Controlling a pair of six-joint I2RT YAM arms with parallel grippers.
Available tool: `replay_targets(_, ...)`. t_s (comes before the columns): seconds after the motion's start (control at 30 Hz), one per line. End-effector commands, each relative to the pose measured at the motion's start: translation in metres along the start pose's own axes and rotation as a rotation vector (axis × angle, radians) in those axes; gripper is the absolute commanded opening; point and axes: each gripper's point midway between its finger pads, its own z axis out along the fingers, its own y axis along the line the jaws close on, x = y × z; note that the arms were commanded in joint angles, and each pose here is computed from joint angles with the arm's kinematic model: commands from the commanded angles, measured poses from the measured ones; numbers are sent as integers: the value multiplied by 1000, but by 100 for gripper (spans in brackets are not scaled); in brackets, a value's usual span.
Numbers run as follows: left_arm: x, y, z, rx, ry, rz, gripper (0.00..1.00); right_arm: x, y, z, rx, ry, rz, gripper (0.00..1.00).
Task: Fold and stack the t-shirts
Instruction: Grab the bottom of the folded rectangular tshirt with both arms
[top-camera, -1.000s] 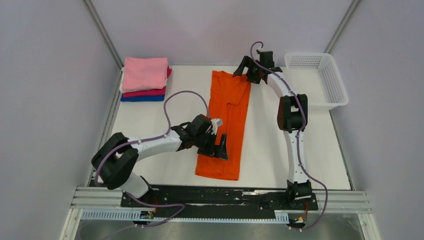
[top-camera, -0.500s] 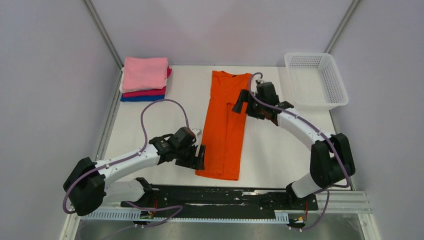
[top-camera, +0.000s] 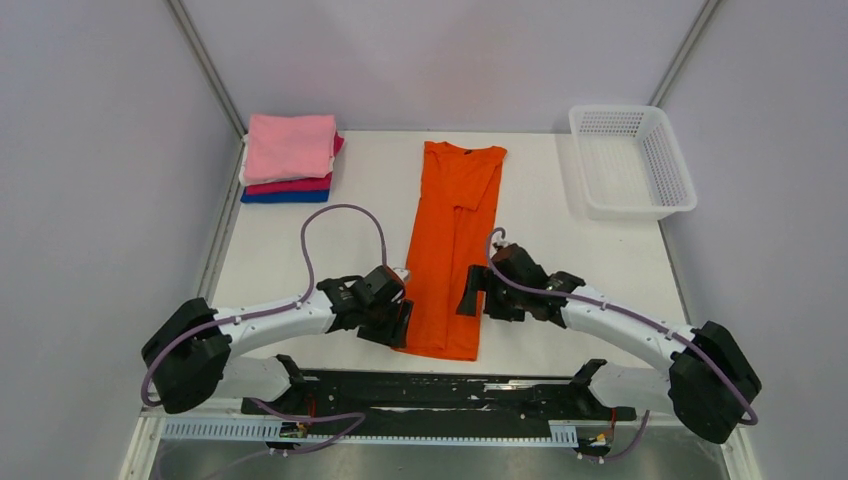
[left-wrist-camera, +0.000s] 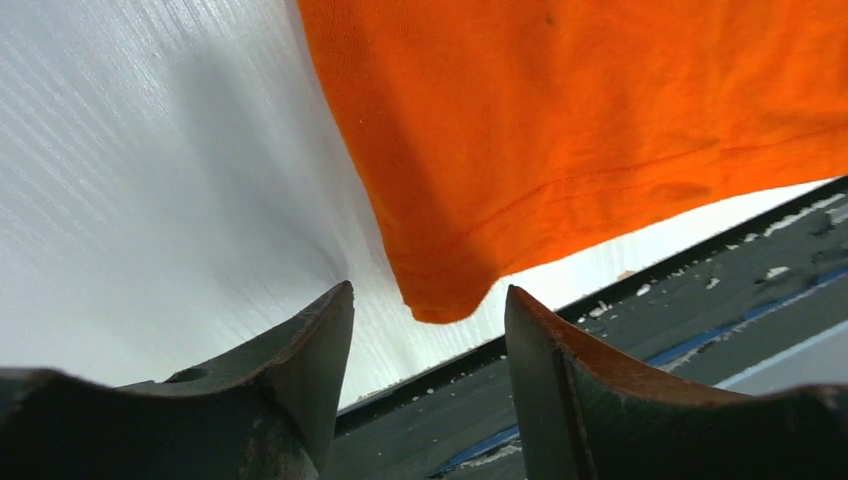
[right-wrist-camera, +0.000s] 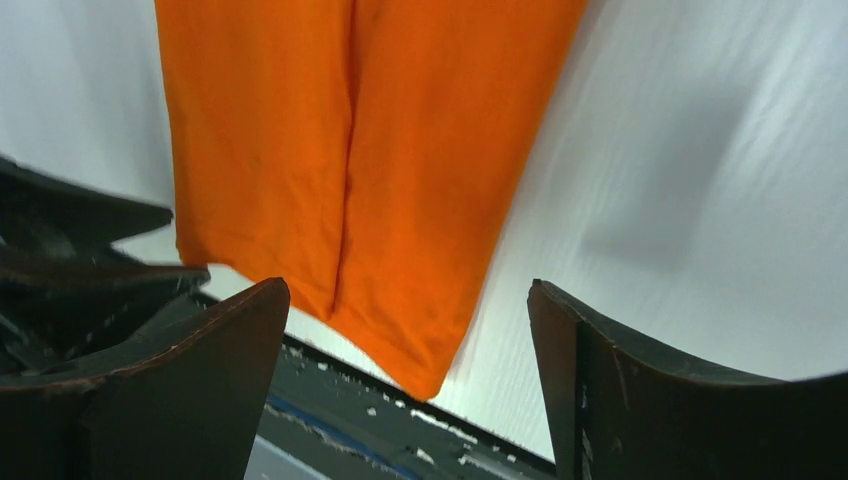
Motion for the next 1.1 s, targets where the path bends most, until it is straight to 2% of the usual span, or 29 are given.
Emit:
replay_targets(0.0, -18, -11, 2, -14, -46, 25, 63, 44, 20, -8, -67, 119, -53, 87)
replay_targets(0.13, -14, -11, 7, -37, -31, 51, 58, 72, 23, -7, -66, 188, -65, 82)
replay_targets(0.4, -12, 0, 16, -120, -15, 73, 50, 93, 21, 2, -33, 250, -81, 71)
replay_targets(0.5, -13, 1, 17, -131, -19, 67, 42, 95, 20, 8, -23, 262, -74, 66)
replay_targets(0.6, -13, 2, 15, -134, -21, 64, 39, 99, 17, 14, 3, 282, -65, 57)
replay_targets(0.7, -12, 6, 14, -151, -20, 61, 32, 104, 9, 16, 40, 297, -38, 40)
replay_targets(0.8, -8, 12, 11, -178, -12, 57, 19, 110, -3, 13, 73, 306, -23, 26)
replay_targets(0.83, -7, 12, 9, -179, -13, 51, 17, 111, -9, 11, 89, 301, -19, 18)
replay_targets(0.93, 3, 20, 3, -200, 9, 40, 7, 118, -22, 3, 116, 313, -16, 4)
replay_targets(0.97, 3, 20, 1, -192, 3, 36, 6, 120, -23, 1, 109, 319, -16, 1)
replay_targets(1.07, 15, 17, -1, -146, 30, 22, 0, 127, -19, -8, 50, 343, -33, 0)
